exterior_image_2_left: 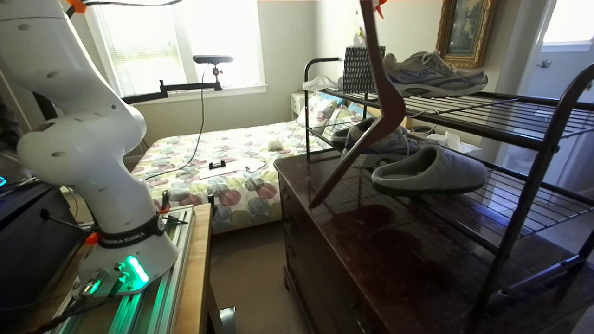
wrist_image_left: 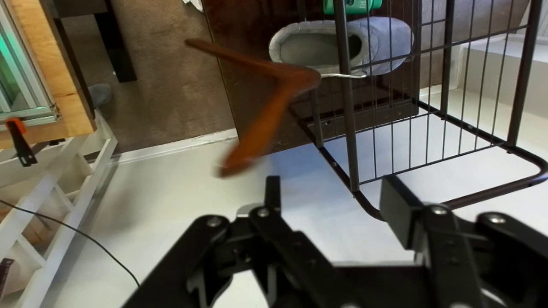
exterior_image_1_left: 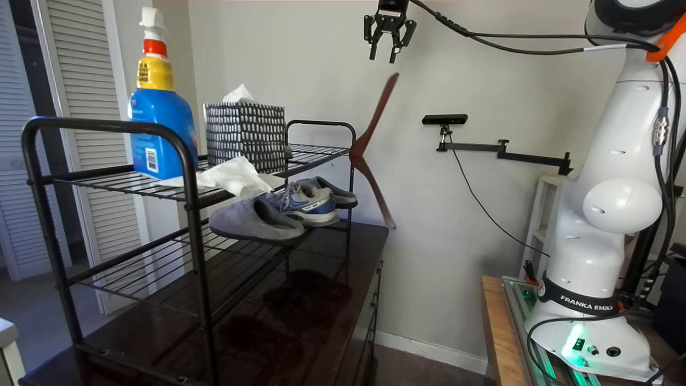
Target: Put the brown hanger on the right side of the shoe rack.
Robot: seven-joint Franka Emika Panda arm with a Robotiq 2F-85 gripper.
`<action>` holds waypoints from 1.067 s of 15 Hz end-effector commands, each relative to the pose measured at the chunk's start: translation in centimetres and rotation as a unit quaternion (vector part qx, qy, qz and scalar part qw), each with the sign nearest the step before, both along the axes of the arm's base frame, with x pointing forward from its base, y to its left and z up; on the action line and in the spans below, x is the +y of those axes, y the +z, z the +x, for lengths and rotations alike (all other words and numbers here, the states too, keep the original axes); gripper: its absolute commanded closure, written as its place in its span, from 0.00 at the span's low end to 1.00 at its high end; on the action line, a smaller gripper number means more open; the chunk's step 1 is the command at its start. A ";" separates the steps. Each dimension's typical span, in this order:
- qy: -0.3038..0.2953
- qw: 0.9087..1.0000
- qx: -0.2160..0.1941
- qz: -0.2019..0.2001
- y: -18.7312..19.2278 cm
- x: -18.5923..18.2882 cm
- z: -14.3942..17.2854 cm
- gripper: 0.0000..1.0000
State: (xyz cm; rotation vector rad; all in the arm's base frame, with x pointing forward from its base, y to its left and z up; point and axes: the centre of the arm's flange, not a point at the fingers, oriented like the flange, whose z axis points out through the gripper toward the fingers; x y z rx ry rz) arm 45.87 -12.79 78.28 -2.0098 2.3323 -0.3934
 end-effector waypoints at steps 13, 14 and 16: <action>-0.018 0.998 0.010 -0.062 3.1 1.7 -1.3 0.00; -0.017 0.998 0.011 -0.066 3.1 1.8 -1.3 0.00; -0.015 0.997 0.011 -0.079 3.2 1.9 -1.5 0.00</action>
